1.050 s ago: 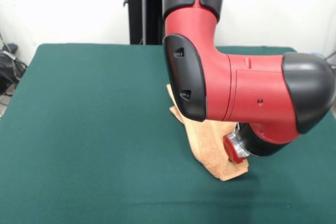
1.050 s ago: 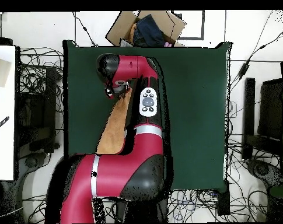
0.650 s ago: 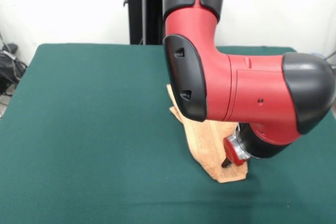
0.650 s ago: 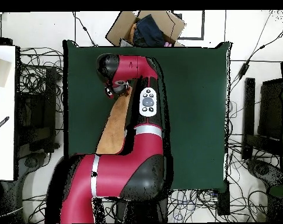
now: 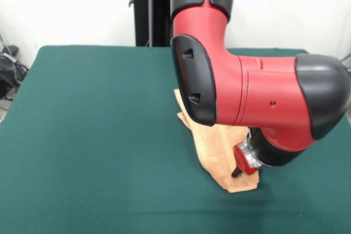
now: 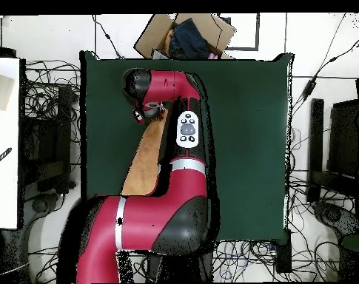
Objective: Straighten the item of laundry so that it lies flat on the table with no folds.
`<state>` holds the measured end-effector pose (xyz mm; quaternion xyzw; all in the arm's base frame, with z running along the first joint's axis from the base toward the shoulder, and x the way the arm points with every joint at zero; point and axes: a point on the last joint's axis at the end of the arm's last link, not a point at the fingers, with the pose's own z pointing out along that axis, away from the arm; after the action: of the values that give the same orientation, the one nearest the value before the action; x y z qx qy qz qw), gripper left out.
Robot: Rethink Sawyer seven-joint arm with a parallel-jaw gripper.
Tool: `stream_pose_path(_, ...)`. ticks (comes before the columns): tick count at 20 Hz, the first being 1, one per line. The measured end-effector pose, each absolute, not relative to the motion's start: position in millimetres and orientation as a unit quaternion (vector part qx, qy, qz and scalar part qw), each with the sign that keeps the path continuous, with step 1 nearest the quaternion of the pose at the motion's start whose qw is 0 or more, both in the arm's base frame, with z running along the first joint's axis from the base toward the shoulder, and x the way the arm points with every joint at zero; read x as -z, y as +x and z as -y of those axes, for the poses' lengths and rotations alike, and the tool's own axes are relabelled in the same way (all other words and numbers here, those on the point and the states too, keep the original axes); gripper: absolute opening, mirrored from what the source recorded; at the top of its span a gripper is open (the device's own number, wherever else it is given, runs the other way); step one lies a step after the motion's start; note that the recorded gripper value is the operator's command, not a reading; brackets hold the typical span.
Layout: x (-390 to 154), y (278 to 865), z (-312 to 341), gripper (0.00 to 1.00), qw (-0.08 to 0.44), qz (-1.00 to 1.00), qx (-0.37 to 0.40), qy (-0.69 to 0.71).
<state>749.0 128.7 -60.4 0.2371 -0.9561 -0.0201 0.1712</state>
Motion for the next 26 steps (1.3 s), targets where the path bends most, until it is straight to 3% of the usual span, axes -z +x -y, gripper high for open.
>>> stream_pose_path(26,22,772,-141,1.00,0.148,0.960,0.023,0.237)
